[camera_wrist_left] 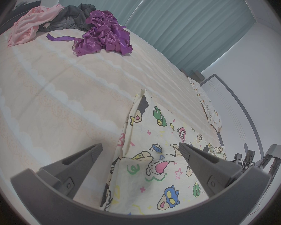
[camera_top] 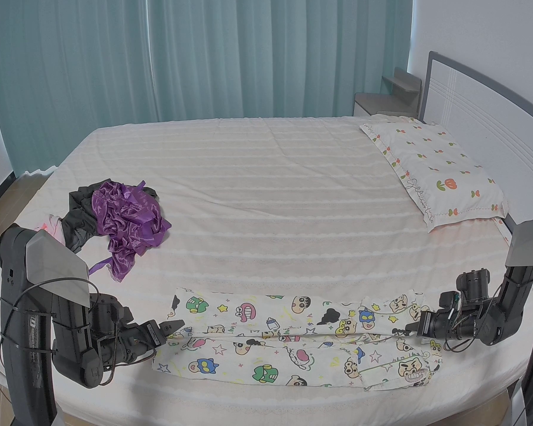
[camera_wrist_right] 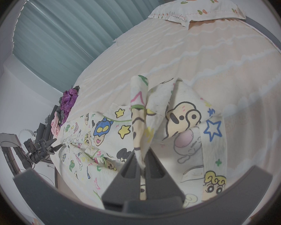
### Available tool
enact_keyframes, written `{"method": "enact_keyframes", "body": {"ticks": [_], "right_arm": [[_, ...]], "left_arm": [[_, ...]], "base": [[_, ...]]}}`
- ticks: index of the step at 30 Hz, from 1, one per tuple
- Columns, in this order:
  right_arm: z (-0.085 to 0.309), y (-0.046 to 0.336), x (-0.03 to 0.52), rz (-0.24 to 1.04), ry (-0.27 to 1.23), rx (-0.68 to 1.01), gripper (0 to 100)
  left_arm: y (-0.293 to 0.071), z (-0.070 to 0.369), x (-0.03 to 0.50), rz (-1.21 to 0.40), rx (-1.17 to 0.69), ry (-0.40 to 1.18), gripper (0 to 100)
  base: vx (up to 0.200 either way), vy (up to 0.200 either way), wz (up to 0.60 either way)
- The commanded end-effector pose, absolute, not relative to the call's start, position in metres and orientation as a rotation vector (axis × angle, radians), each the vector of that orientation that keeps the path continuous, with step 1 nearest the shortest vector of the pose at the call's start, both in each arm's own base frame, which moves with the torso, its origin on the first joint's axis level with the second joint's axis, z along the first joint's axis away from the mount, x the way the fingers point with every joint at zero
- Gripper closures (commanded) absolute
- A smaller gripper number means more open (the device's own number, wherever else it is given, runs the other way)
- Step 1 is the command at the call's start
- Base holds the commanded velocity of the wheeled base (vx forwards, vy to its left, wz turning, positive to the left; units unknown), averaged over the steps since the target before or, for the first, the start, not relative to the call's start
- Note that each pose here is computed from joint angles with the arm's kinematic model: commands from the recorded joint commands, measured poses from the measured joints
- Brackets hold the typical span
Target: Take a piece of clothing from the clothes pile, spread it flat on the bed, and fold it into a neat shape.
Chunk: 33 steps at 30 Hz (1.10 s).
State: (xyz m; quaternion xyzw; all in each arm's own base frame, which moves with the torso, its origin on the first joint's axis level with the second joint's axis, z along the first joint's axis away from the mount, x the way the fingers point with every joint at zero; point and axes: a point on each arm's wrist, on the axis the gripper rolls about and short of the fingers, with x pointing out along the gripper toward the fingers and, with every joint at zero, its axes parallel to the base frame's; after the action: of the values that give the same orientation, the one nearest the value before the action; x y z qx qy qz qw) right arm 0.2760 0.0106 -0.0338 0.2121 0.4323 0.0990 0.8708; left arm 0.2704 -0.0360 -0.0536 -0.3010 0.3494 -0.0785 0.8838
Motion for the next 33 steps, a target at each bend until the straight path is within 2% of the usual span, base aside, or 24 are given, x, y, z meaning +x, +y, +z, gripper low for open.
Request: {"method": "enact_keyframes", "body": {"ticks": [1, 19, 20, 27, 33], "right_arm": [[-0.035, 0.005, 0.271, 0.205, 0.915, 0.415, 100], [-0.037, 0.003, 0.266, 0.198, 0.932, 0.409, 100], [-0.037, 0.003, 0.267, 0.199, 0.928, 0.409, 0], [-0.030, -0.001, 0.258, 0.186, 0.913, 0.418, 0], [-0.011, -0.005, 0.227, 0.204, 0.890, 0.446, 0]], "left_arm": [[-0.036, -0.052, 0.271, -0.170, -0.627, 0.710, 0], [-0.036, -0.052, 0.272, -0.170, -0.627, 0.709, 0], [-0.036, -0.052, 0.272, -0.170, -0.627, 0.709, 0], [-0.036, -0.052, 0.271, -0.168, -0.626, 0.710, 0], [-0.036, -0.052, 0.271, -0.168, -0.626, 0.710, 0]], "base": [[0.000, 0.000, 0.00], [0.000, 0.000, 0.00], [0.000, 0.000, 0.00], [0.000, 0.000, 0.00], [0.000, 0.000, 0.00]]}}
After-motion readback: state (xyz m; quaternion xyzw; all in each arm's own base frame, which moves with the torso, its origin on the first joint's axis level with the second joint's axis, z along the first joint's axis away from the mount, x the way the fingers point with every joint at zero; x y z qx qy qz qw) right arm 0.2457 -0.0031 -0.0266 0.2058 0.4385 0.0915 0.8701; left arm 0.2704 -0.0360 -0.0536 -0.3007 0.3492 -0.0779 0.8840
